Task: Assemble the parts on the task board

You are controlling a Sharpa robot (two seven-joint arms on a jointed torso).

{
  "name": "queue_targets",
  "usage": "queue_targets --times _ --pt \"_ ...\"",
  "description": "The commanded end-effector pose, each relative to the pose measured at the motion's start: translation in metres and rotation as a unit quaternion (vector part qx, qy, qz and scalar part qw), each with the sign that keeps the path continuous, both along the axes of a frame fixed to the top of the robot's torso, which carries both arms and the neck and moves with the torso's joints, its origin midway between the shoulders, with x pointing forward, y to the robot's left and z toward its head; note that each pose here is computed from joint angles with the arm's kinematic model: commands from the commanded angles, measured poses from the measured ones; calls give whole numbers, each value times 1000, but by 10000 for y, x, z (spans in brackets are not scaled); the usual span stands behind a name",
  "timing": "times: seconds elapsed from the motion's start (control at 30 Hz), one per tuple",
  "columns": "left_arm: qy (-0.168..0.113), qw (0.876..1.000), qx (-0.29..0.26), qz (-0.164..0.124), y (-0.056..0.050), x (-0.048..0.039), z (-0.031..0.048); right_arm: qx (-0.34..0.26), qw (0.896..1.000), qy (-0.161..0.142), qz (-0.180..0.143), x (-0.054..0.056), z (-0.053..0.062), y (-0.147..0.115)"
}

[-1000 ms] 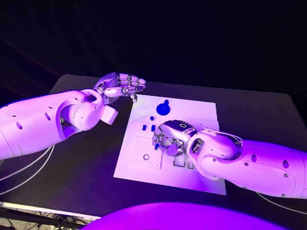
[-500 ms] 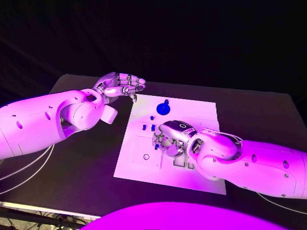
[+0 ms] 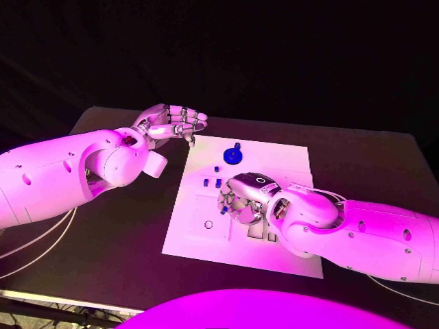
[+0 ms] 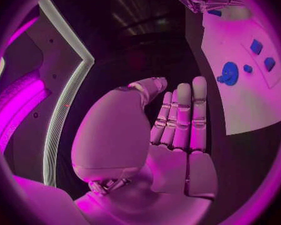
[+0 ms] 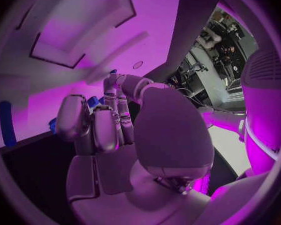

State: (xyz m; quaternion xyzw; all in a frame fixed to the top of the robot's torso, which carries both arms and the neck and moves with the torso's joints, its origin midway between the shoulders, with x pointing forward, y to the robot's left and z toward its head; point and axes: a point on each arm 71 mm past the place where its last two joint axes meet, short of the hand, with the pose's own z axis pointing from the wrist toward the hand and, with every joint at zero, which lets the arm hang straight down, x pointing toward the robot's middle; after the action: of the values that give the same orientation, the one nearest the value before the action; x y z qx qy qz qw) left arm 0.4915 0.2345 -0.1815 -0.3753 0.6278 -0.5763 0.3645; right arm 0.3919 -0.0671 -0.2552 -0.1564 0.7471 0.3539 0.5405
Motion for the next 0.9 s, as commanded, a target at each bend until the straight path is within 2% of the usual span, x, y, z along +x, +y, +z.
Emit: queue_targets --times 0.03,0.37,0.9 --pt "-1 1000 -2 -10 -27 -5 8 -16 1000 -2 6 -9 -19 13" --pt "0 1000 -1 -12 -29 -8 6 -18 1000 -3 9 -16 -24 42" --pt "3 1000 1 -17 -32 -14 2 -32 999 14 12 -22 -89 63"
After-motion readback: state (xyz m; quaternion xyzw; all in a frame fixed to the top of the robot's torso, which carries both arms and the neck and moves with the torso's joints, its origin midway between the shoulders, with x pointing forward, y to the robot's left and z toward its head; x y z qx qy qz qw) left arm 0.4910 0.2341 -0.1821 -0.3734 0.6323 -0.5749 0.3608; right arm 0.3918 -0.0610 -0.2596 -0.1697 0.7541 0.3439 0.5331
